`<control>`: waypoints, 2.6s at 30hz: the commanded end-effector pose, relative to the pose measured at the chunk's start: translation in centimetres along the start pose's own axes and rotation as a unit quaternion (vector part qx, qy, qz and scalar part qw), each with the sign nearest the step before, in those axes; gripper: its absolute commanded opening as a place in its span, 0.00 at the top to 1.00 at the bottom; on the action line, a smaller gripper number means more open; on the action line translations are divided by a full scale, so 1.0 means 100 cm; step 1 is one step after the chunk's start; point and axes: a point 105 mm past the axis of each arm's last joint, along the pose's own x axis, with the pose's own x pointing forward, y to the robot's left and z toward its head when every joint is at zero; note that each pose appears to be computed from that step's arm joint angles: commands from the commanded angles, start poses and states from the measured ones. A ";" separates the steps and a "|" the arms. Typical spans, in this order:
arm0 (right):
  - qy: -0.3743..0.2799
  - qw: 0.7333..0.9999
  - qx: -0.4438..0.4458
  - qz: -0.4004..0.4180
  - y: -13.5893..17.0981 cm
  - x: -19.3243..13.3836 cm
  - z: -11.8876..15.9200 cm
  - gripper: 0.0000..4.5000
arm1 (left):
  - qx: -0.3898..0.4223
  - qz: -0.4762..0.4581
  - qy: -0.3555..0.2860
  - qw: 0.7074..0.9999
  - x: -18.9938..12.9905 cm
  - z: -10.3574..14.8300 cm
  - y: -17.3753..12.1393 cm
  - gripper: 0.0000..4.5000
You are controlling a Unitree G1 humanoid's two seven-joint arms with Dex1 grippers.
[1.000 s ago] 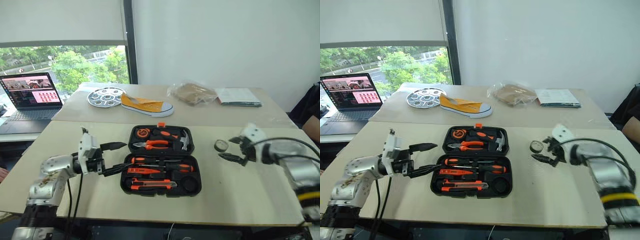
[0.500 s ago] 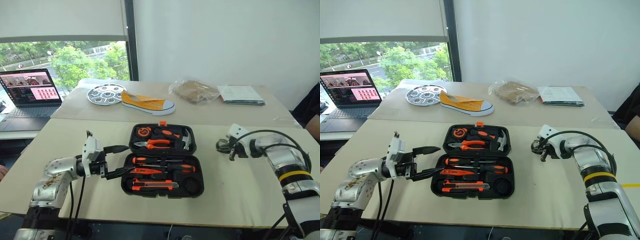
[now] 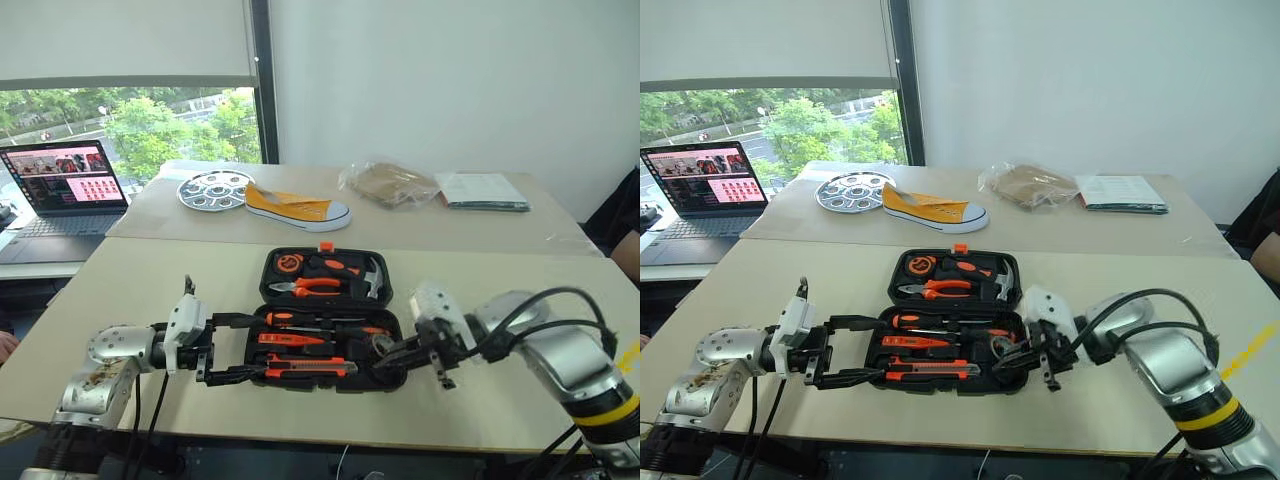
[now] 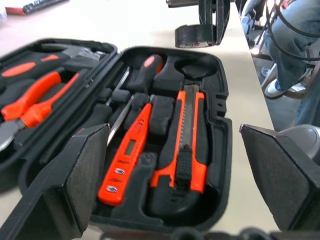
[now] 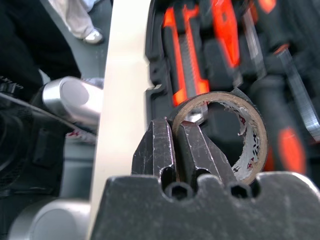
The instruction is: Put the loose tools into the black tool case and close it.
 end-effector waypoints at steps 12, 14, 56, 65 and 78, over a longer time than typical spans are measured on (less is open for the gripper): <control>0.091 0.996 -0.011 -0.002 -0.004 0.011 -0.018 0.80 | 0.032 0.020 0.000 0.999 -0.004 0.012 0.007 0.00; 0.075 0.997 -0.015 0.009 -0.003 0.010 -0.010 0.65 | 0.029 0.028 -0.002 0.999 -0.006 0.014 0.009 0.00; -0.058 0.977 0.019 -0.204 -0.072 -0.001 -0.026 1.00 | -0.116 0.215 0.092 0.965 0.012 -0.055 0.059 0.99; -0.098 0.967 0.083 -0.219 -0.061 -0.049 -0.026 0.81 | -0.150 0.265 0.065 0.950 -0.027 -0.030 0.067 0.65; -0.039 0.909 0.305 -0.281 -0.111 -0.048 -0.003 0.07 | -0.314 0.290 0.105 0.898 -0.003 -0.003 0.116 0.04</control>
